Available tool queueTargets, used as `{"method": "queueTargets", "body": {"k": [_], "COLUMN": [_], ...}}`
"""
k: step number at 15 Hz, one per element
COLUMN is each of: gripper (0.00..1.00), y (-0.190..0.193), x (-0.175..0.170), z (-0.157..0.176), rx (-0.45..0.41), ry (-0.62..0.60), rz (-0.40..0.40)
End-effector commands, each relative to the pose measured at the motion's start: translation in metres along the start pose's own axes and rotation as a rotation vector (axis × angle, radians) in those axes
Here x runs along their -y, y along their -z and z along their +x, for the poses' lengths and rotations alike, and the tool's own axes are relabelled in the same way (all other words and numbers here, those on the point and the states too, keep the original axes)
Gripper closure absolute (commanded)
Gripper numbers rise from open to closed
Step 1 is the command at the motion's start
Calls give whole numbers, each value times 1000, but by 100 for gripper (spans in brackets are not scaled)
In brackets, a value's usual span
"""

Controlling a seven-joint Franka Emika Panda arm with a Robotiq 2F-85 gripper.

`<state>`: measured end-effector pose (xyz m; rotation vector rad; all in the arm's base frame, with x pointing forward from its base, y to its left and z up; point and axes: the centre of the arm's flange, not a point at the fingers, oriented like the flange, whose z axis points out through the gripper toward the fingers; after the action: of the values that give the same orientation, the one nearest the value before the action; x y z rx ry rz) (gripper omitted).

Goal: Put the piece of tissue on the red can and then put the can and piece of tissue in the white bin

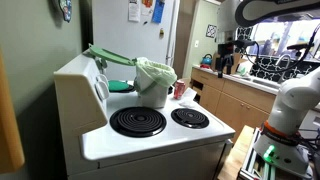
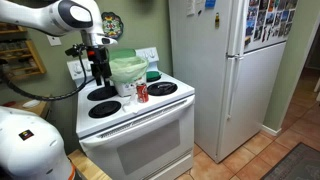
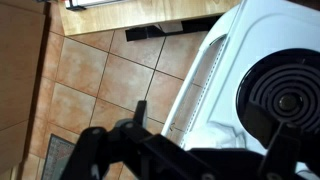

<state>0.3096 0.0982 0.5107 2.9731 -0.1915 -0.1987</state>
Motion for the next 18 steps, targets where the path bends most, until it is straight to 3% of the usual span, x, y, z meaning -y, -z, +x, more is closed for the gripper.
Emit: {"method": "queueTargets", "body": {"k": [1,5,10,11,12,13,18], "gripper": [0,0,0,0,0,0,0], "y": [0,-6,-35,-43,-47,-31,-44], "x": [0,3,31,37,46,32,41], "z": [0,7,46,53,57,44,56], "rx": [0,-7,-156,-160,-153,-158,-147], "ry": [0,-34,-193,-211,-197,-173,-185], "rz": [0,4,24,32,91,55,67]}}
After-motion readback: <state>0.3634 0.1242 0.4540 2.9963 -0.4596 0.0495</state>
